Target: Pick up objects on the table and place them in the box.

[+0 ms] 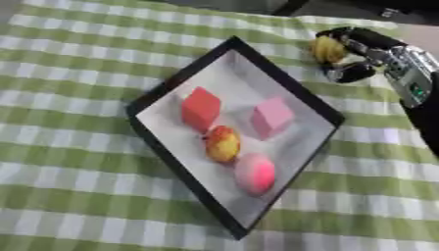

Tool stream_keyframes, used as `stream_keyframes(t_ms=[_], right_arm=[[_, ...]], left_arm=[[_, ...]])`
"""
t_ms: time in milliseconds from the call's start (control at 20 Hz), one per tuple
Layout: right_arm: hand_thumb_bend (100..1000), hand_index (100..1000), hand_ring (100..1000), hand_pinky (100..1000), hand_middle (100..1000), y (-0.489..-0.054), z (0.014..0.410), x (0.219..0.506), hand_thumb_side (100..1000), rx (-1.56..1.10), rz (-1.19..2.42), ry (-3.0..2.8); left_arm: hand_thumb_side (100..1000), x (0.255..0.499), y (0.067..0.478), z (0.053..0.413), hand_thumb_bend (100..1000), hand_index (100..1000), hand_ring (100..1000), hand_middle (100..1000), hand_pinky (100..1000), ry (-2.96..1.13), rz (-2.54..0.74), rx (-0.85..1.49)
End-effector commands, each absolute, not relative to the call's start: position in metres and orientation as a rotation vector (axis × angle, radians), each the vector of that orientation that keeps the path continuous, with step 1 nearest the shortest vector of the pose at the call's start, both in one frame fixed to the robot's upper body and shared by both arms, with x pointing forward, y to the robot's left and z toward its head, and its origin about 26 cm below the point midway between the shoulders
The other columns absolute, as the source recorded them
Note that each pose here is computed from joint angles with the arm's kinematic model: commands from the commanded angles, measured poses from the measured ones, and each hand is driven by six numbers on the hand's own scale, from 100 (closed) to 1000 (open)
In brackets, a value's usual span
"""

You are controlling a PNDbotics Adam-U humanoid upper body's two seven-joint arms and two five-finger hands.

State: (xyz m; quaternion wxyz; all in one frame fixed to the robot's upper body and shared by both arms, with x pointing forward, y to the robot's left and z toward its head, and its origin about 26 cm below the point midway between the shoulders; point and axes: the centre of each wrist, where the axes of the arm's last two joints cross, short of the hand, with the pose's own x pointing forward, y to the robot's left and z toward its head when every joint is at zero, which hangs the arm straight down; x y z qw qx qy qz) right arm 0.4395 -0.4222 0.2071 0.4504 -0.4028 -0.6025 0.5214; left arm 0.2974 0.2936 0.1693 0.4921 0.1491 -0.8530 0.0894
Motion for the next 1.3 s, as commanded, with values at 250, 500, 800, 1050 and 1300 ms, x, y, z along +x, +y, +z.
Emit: stream_keyframes(t_ms=[250,500,800,1050,1300], right_arm=[[100,880,855,792,767,-0.436,0.227,0.43,100,-1.008,1.194,-1.618],[100,857,828,776,744,-0.434,0.246,0.424,100,-0.993,1.173,-1.732],[100,826,783,762,710,-0.426,0.283,0.408,100,-0.996,1.198,-1.881],[100,798,748,749,681,-0.409,0.309,0.392,100,-0.956,1.284,-2.003],[100,770,711,730,660,-0.377,0.326,0.379,100,-0.853,1.459,-2.153]], left_arm=[[712,0.295,0.294,0.176,349,768,719,731,760,-2.094,0.198,0.36],[707,0.295,0.294,0.174,350,768,720,732,760,-2.09,0.193,0.369],[697,0.294,0.297,0.172,353,766,720,732,759,-2.083,0.191,0.39],[686,0.294,0.298,0.17,357,767,721,732,759,-2.075,0.187,0.406],[673,0.293,0.305,0.169,360,768,723,733,757,-2.073,0.207,0.45]])
